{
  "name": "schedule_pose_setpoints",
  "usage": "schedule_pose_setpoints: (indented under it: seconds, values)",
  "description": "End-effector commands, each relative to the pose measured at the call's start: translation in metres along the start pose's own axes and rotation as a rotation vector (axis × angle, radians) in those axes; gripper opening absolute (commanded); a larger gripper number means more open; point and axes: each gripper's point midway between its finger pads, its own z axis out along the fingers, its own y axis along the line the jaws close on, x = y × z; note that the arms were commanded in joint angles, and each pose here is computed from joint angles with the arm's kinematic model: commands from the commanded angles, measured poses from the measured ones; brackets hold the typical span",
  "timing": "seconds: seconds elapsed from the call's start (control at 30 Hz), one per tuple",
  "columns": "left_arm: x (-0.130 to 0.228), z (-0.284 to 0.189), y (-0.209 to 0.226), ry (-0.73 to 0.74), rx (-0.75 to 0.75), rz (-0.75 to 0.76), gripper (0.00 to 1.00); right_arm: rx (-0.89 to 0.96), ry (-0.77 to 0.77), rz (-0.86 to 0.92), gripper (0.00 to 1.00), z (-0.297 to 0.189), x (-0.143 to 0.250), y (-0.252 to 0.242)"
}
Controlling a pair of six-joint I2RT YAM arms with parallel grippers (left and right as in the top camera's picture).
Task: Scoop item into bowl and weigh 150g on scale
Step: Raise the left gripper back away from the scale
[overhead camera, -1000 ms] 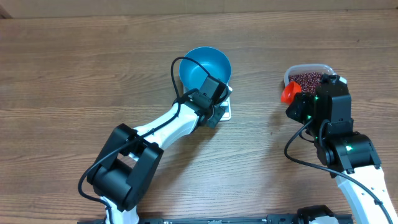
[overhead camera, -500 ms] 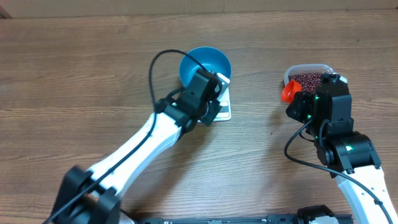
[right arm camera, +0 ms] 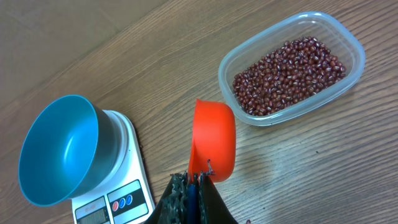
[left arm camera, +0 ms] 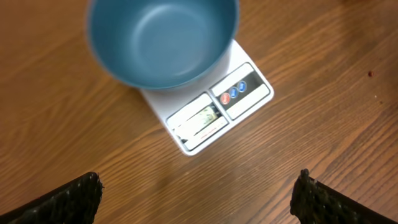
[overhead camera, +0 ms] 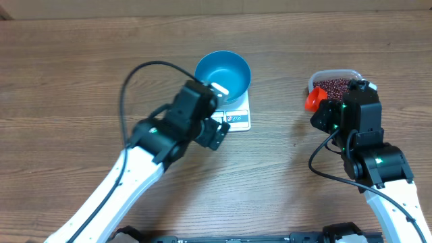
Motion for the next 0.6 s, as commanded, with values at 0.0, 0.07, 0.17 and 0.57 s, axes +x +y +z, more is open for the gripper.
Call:
schedule_pose_setpoints:
  seconds: [0.0,0.07,0.17,0.57]
  values:
    - [-0.008,-0.029,0.01,-0.077,-0.025,-0.023,1.0,-0.023,-0.035,0.013,0.04,-0.008,-0.013,0.007]
    - [-0.012,-0.042,0.013,-0.12,-0.029,-0.026,1.0,-0.023,-0.035,0.013,0.04,-0.008,-0.013,0.007]
    - [-0.016,-0.056,0.013,-0.164,-0.032,-0.004,1.0,-0.023,-0.035,0.013,0.04,-0.008,-0.013,0.007]
    - [-0.013,-0.058,0.013,-0.156,-0.03,-0.004,1.0,-0.021,-0.032,0.012,0.04,-0.008,-0.012,0.006]
